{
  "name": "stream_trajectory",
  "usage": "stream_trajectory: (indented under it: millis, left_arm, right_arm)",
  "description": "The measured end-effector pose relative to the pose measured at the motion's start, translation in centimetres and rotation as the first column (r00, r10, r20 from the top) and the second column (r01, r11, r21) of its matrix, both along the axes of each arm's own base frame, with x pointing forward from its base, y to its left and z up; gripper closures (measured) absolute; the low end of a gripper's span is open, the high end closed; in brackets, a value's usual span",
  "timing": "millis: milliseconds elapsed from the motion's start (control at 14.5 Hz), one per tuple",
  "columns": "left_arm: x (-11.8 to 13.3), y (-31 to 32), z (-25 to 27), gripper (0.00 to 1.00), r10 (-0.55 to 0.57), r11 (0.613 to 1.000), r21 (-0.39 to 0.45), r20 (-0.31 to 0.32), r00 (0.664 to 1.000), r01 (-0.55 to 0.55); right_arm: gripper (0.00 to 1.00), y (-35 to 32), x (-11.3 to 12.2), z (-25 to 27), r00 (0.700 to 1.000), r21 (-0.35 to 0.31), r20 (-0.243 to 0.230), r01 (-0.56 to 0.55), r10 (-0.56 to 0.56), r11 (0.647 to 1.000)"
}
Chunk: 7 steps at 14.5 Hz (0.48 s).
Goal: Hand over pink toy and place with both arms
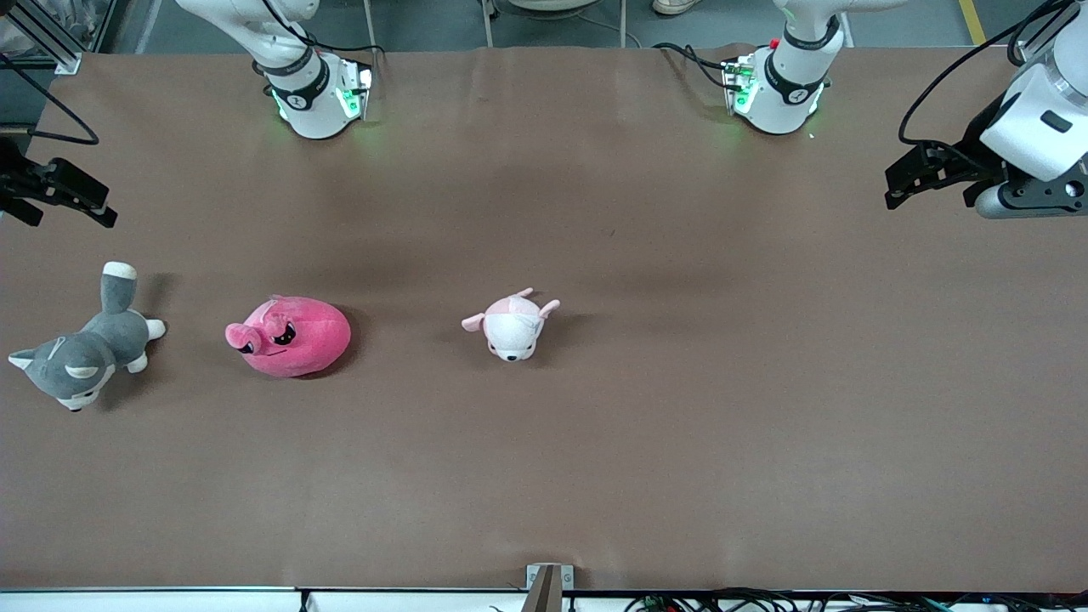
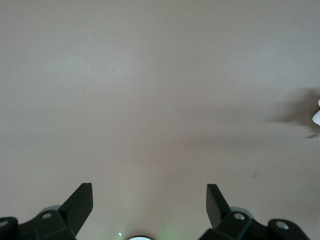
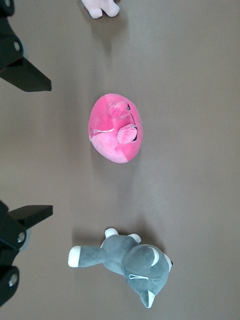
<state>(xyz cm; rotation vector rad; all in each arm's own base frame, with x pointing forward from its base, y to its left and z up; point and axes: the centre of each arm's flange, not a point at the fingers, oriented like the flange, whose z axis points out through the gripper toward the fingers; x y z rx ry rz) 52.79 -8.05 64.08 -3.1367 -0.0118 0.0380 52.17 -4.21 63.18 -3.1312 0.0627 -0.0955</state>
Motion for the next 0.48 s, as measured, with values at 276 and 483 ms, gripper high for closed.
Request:
stream_trajectory:
  millis: [276, 483]
  left_arm:
    - [0.06, -0.01, 0.04, 0.0, 0.0, 1.0, 0.0, 0.001, 1.0, 0.0]
    - [0.28, -0.04, -0.1, 0.0, -0.001, 1.0, -0.001, -0.001, 1.0, 0.001]
  right_arm:
    - [0.0, 0.02, -0.06, -0.2, 1.0, -0.001, -0.002, 0.0, 0.0, 1.0]
    - [0.0, 0.02, -0.06, -0.23, 1.0, -0.002, -0.002, -0.001, 0.001, 1.0]
